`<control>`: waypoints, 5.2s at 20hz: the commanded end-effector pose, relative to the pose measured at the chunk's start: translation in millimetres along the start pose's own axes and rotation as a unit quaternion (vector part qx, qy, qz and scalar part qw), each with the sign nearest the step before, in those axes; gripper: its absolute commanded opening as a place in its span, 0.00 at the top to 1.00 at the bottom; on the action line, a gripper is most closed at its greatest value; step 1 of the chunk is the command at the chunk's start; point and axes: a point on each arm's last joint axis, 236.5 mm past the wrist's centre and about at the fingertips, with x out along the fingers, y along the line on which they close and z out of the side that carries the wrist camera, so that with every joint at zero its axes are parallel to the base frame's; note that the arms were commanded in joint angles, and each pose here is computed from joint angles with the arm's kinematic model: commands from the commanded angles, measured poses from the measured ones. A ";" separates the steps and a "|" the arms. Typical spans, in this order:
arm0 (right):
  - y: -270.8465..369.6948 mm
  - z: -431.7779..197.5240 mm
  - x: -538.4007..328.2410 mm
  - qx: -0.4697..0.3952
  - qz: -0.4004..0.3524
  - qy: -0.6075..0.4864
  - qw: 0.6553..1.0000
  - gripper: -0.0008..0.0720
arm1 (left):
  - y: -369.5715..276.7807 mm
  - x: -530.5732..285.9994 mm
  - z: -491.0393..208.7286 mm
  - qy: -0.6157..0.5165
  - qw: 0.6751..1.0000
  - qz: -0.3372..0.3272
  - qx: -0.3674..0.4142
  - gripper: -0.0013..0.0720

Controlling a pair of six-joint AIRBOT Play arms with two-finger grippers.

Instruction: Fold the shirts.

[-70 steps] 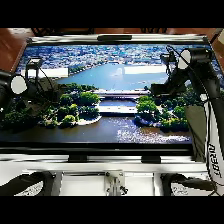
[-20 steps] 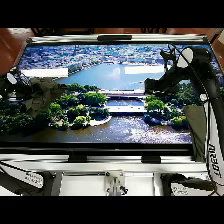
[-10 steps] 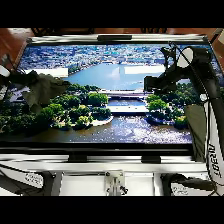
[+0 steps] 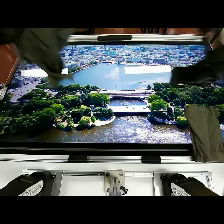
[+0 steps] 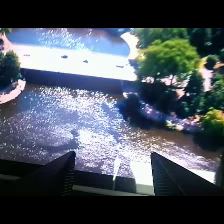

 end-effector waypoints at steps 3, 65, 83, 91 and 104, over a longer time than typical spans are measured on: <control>-24.5 -24.8 -99.2 0.014 -0.044 -0.109 0.993 0.18 | -68.9 28.7 -134.4 0.171 0.983 -0.050 0.045 0.94; 105.4 -34.7 153.5 -0.008 0.234 0.077 0.969 0.88 | 85.1 8.8 -176.3 0.291 0.951 0.092 0.043 0.94; -48.6 13.7 -313.5 0.003 -0.112 -0.556 0.824 0.88 | 48.7 -262.2 77.0 -0.196 0.941 0.264 0.082 0.94; -73.1 17.8 -66.1 0.052 -0.074 -0.186 0.978 0.88 | 125.0 -126.8 -33.6 0.057 0.967 0.248 0.020 0.94; 7.5 -66.6 281.4 0.221 0.139 0.144 0.954 0.88 | 157.3 191.2 -268.8 0.306 0.928 0.063 -0.203 0.94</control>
